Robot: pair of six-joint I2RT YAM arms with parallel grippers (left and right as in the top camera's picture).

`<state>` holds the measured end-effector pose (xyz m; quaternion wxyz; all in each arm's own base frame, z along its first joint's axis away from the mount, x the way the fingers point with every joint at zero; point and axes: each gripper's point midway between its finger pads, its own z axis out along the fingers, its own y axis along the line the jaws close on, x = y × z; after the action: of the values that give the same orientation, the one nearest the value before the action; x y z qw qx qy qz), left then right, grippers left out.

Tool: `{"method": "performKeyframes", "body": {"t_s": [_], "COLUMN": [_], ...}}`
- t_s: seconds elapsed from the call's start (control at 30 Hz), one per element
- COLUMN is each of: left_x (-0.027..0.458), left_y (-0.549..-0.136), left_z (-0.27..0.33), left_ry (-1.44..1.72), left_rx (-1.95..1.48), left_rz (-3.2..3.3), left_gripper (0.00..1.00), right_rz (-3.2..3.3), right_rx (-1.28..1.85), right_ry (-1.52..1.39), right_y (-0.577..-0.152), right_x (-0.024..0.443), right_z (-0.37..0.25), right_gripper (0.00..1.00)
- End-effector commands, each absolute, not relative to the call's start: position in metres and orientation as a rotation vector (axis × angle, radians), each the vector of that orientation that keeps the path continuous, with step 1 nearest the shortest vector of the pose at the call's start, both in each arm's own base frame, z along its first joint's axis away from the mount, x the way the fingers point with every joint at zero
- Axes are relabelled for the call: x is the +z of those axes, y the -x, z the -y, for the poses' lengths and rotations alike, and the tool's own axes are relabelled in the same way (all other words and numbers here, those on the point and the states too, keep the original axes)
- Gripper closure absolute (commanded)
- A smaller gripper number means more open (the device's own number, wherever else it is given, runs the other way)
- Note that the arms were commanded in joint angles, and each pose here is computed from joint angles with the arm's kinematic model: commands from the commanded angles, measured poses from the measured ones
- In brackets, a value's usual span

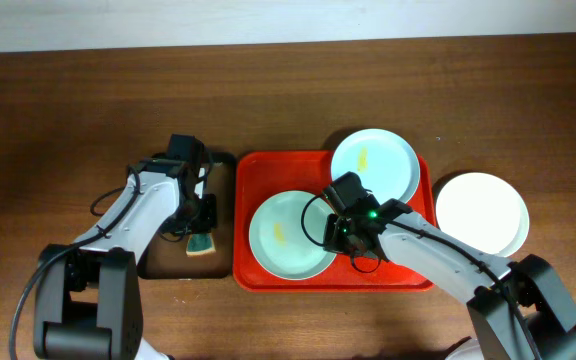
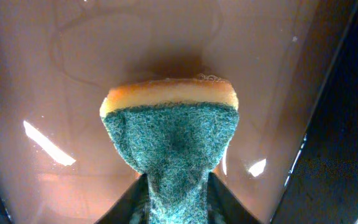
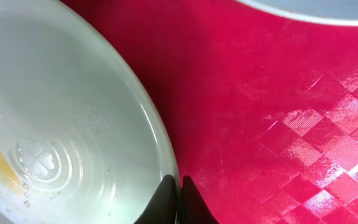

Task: Clean dirty plates on tray and stack at the side
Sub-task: 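Lower the left gripper onto the sponge in the black tray and grasp, then lift the sponge with the left gripper and carry it over the blue plate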

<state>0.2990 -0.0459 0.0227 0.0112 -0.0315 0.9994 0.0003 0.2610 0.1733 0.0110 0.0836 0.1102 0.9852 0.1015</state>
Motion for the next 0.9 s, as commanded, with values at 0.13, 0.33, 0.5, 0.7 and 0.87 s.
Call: {"method": "performKeyframes", "body": {"t_s": [0.13,0.33,0.5,0.7,0.87], "left_x": [0.02,0.007,0.007,0.073,0.084], "left_y": [-0.292,-0.287,-0.287,-0.318,-0.31], "left_z": [0.047,0.045,0.045,0.045,0.044], "left_ry": [0.132,0.144,0.145,0.138,0.136], "left_rx": [-0.008,-0.005,-0.006,-0.025,-0.024], "left_rz": [-3.145,-3.141,-3.138,-2.935,-2.922], "left_gripper": [0.82,0.73,1.0,1.0,1.0], "right_rz": [-2.946,-2.946,-2.951,-2.95,-2.924], "right_rx": [0.234,0.234,0.243,0.279,0.289], "right_ry": [-0.335,-0.335,-0.334,-0.33,-0.328], "right_y": [-0.257,-0.257,-0.256,-0.257,-0.263], "right_x": [0.004,0.004,0.004,0.005,0.007], "right_z": [-0.165,-0.165,-0.167,-0.171,-0.173], "right_gripper": [0.96,0.96,0.88,0.77,0.96]}}
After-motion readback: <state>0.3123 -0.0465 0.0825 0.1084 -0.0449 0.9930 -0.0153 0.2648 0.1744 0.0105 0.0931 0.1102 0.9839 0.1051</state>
